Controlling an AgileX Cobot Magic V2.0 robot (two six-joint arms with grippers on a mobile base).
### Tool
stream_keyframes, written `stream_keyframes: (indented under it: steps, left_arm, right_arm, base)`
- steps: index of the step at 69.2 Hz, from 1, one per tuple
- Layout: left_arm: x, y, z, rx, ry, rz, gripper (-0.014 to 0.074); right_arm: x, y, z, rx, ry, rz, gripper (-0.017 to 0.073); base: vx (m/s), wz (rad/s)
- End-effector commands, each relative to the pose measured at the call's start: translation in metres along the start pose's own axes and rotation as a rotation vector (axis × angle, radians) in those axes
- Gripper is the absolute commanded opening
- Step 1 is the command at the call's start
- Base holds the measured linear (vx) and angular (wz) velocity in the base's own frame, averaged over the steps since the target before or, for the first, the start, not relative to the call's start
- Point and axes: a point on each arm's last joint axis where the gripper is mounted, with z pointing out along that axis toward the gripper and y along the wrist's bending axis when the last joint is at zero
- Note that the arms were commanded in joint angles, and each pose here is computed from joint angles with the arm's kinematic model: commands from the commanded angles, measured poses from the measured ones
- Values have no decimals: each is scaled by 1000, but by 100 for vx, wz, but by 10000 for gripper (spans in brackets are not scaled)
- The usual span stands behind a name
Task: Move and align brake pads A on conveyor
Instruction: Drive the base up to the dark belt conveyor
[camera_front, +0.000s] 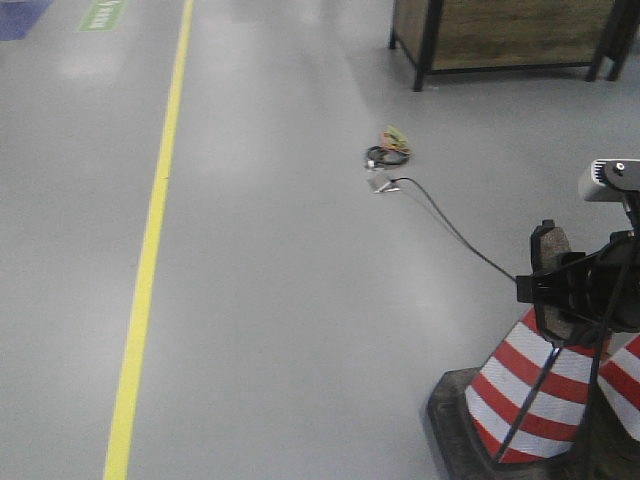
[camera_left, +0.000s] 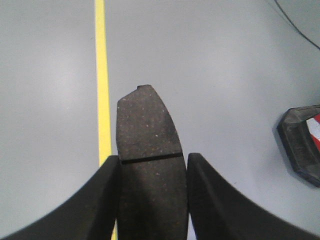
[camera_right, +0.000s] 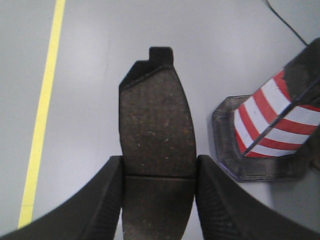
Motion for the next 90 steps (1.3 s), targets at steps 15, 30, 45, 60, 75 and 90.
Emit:
stream_keyframes:
  steps: [15,30,45,60,75,90]
  left_arm:
    - [-14,-3,-7,22,-107,3,163]
    - [-14,-3,-7,22,-107,3,163]
    - [-14,-3,-7,22,-107,3,163]
    - [-14,-3,-7,22,-107,3,163]
    - [-14,-3,-7,22,-107,3,163]
    - [-14,-3,-7,22,-107,3,163]
  right_arm:
    - [-16,1,-12,-8,-127,-13,67]
    - [-16,1,-12,-8,-127,-13,67]
    - [-16,1,-12,-8,-127,-13,67]
    - [-16,1,-12,-8,-126,-13,67]
    - [-16,1,-12,-8,-126,-13,67]
    - [-16,1,-12,-8,-126,-13,67]
  base:
    - [23,-54]
    - [19,-75]
    - [19,-76]
    - [20,-77]
    - [20,-76]
    - [19,-72]
